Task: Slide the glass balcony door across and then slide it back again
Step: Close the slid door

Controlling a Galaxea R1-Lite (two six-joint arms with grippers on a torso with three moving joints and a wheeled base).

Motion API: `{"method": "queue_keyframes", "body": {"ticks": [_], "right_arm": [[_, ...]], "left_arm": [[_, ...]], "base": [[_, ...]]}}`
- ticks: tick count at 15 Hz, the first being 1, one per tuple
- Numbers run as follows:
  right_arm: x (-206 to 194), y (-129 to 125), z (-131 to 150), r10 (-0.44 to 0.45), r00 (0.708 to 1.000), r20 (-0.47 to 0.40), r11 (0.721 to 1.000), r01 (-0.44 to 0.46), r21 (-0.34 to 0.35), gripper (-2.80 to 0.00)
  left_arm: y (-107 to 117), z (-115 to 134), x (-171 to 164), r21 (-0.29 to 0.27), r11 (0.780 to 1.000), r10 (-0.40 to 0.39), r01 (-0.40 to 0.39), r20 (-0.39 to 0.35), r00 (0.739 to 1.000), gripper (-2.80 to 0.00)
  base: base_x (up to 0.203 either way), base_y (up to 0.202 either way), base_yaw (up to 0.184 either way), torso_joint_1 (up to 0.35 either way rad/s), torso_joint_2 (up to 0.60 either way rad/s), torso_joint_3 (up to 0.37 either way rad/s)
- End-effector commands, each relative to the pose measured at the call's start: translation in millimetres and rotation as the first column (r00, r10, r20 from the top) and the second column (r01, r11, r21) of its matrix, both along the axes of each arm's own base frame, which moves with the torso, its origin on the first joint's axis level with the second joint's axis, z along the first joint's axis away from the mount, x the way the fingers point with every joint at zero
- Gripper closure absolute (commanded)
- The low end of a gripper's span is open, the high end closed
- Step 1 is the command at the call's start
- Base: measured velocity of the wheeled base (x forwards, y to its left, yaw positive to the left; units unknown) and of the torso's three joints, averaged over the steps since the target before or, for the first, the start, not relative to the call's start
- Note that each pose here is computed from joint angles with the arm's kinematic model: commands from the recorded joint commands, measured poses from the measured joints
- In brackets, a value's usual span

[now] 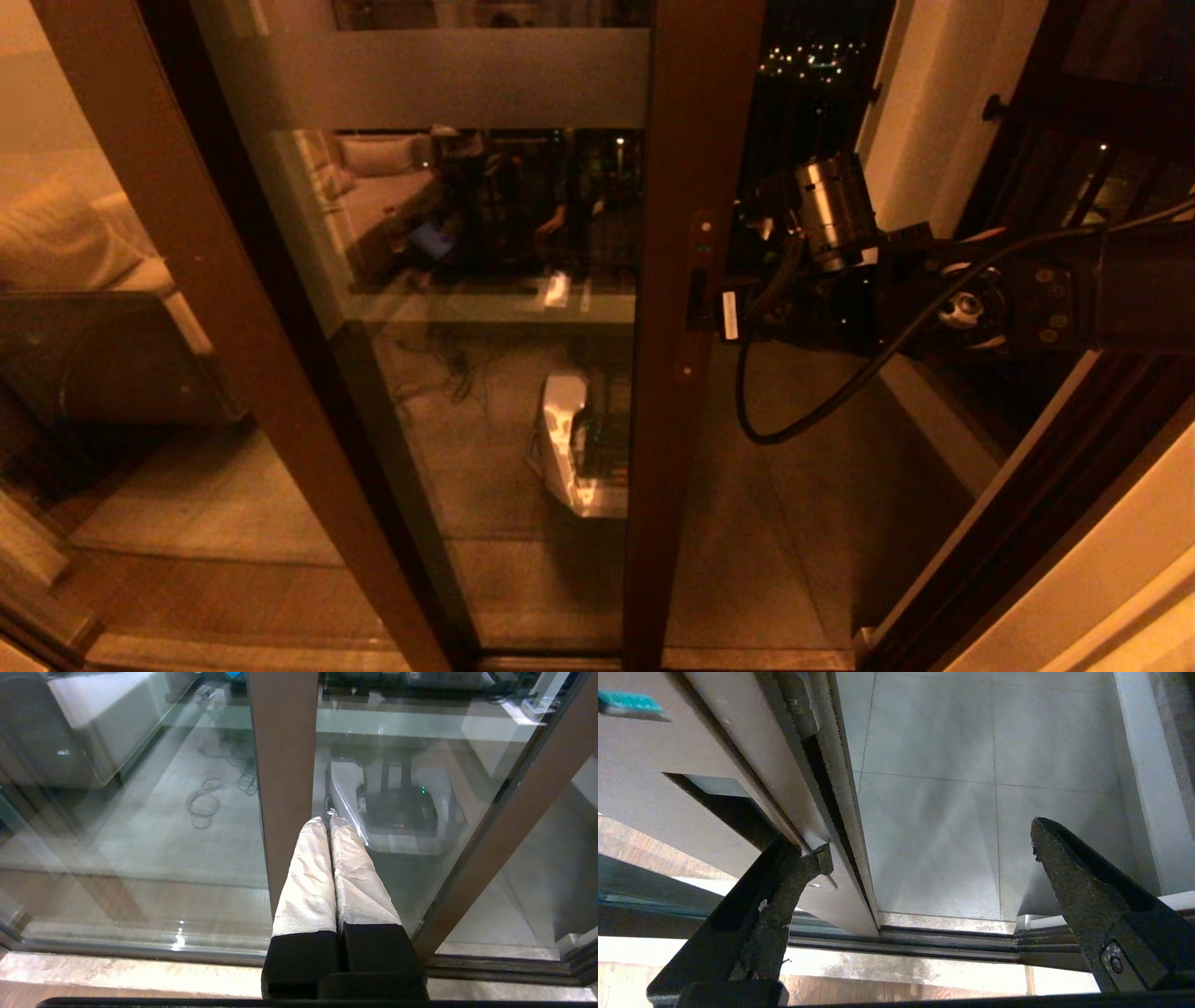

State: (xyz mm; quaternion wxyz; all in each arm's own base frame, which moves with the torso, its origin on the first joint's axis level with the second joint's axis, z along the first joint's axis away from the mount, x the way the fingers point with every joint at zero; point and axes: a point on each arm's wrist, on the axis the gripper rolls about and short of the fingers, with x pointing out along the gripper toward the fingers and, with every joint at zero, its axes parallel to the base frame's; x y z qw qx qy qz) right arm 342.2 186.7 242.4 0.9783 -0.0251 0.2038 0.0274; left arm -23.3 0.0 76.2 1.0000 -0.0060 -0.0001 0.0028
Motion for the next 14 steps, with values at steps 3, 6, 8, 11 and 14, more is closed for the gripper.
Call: {"method": "queue_keyframes", "body": {"ticks": [3,6,8,11,14], "right_arm": [[-3.2,-5.7,3.4,-0.014,1.000,0.005,1.000,0.014,0.000,-2.80],[-2.5,-7.4,3.6,-0.016,1.000,0.005,1.000,0.016,-0.007,-2.80],[0.6,-11.6,2.4,-0.026,1.000,0.003,1.000,0.026,-0.017,-2.80],[4.7,-15.6,-0.4,-0.037,0.999,-0.002,0.999,0.037,-0.026,-2.80],[5.8,-16.8,-0.8,-0.041,0.999,-0.002,0.999,0.041,-0.026,-2.80]], "left_arm": [[0.0,0.0,0.1,0.000,1.000,0.001,-0.001,-0.002,1.000,0.00],[0.0,0.1,0.1,0.000,1.000,0.001,-0.001,-0.001,1.000,0.00],[0.0,0.0,0.1,0.000,1.000,0.001,-0.001,-0.002,1.000,0.00],[0.0,0.0,0.1,0.000,1.000,0.001,-0.001,-0.002,1.000,0.00],[0.0,0.0,0.1,0.000,1.000,0.001,-0.001,-0.002,1.000,0.00]], "base": [[0.000,0.000,0.000,0.000,0.00,0.000],[0.000,0.000,0.000,0.000,0.00,0.000],[0.000,0.000,0.000,0.000,0.00,0.000],[0.000,0.000,0.000,0.000,0.00,0.000],[0.000,0.000,0.000,0.000,0.00,0.000]]}}
